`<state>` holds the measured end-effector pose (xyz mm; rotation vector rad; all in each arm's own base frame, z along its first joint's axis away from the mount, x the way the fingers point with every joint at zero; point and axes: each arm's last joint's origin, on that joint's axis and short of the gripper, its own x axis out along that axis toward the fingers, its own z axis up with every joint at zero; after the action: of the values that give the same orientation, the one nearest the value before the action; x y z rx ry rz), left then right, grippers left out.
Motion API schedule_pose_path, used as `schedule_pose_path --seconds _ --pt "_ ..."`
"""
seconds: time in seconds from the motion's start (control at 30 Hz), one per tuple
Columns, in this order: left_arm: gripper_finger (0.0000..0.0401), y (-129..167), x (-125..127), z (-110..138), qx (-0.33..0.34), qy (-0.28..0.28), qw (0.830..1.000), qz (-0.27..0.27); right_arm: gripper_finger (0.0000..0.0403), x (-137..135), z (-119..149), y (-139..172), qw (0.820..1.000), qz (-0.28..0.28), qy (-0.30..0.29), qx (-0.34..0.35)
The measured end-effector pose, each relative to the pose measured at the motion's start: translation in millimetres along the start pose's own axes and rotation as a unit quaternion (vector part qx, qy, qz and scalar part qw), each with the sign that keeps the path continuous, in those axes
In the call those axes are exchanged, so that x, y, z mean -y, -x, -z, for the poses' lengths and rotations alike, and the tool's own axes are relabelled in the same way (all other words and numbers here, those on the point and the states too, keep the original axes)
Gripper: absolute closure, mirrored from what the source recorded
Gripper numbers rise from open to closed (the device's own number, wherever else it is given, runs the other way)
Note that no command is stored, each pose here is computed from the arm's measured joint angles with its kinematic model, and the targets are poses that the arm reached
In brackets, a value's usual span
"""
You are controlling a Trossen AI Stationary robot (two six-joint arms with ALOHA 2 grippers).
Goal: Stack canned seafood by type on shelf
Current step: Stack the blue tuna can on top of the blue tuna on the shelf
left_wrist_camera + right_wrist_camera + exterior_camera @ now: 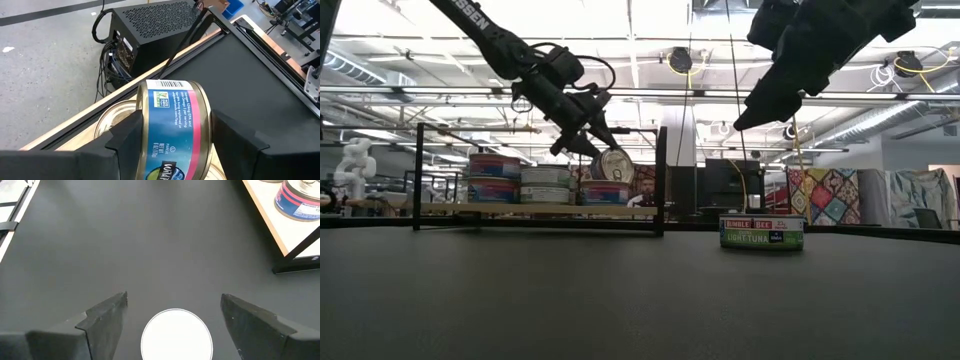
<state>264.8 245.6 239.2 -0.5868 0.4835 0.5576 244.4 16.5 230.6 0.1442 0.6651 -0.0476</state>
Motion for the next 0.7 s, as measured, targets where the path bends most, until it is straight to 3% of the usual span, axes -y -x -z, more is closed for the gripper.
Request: schedule_pose_path --seconds 0.3,0.7 --pt "0.019 -0.1 -0.7 1.1 -0.003 0.016 1.0 -0.01 0.009 0.0 0.0 0.0 1.0 0.0 -0.002 0.0" --pt "0.019 5.0 -3.8 -11.2 0.008 0.097 0.995 0.009 0.009 0.0 0.2 0.1 1.0 0.0 -0.001 -0.001"
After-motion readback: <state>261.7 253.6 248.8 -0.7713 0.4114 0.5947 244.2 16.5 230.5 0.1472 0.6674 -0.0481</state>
